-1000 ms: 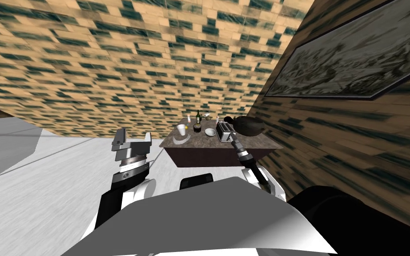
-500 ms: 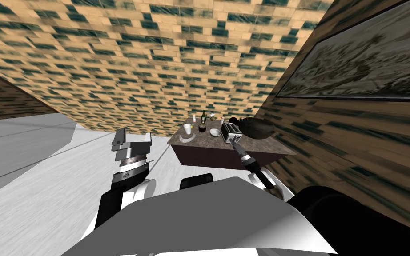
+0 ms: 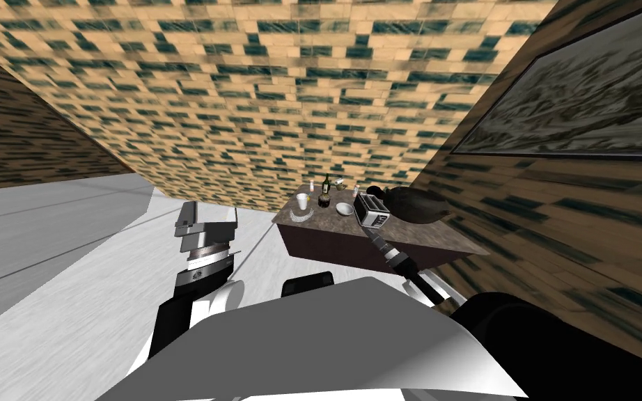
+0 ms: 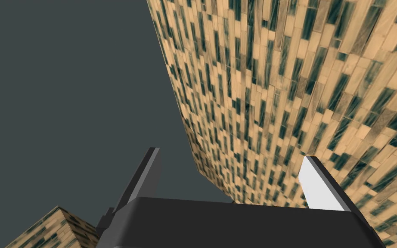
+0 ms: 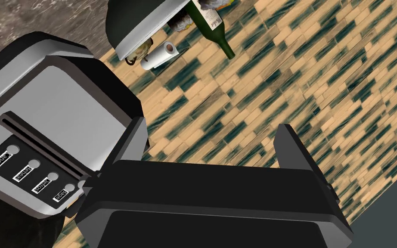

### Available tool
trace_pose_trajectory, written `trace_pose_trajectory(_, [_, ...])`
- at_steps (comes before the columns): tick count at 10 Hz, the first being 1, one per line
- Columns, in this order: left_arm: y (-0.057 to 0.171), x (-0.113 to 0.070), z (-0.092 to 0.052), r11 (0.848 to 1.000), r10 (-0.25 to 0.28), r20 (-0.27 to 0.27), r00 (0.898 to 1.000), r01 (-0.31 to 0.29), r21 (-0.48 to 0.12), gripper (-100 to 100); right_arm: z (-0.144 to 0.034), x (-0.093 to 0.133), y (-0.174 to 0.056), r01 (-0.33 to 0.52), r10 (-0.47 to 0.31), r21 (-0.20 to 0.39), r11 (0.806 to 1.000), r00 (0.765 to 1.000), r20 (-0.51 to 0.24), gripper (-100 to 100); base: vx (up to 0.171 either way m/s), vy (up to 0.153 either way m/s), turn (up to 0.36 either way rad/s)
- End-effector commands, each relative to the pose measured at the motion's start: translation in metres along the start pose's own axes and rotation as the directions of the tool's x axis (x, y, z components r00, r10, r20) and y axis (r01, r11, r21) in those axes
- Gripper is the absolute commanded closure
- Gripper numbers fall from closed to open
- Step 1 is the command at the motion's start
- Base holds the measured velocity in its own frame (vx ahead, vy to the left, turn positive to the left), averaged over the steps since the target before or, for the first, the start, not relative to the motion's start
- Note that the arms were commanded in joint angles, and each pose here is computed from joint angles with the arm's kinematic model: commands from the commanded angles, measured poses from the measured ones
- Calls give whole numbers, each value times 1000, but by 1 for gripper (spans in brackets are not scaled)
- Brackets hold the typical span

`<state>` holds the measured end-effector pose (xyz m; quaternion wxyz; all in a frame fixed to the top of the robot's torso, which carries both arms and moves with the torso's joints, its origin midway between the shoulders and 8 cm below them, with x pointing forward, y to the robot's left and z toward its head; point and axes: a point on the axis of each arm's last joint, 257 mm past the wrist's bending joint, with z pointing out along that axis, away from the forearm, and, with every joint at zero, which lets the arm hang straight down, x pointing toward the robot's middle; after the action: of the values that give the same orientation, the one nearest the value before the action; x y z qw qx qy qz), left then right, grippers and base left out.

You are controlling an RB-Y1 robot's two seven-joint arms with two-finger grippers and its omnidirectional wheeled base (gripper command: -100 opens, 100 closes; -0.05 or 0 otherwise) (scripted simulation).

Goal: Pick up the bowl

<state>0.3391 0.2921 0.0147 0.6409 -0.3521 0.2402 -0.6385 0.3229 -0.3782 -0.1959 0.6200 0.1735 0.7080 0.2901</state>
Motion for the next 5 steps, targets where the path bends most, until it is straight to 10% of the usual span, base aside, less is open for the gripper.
trace_pose_trajectory(1, [0, 0, 0, 1000, 0, 0, 1000, 0, 0, 0, -6, 5, -12, 36, -36, 20, 999, 999, -36, -100, 2, 47, 104])
trace_pose_trajectory(5, [0, 0, 0, 1000, 0, 0, 1000, 0, 0, 0, -37, 16, -60, 175, -156, 100, 980, 973, -172, -100, 8, 55, 144])
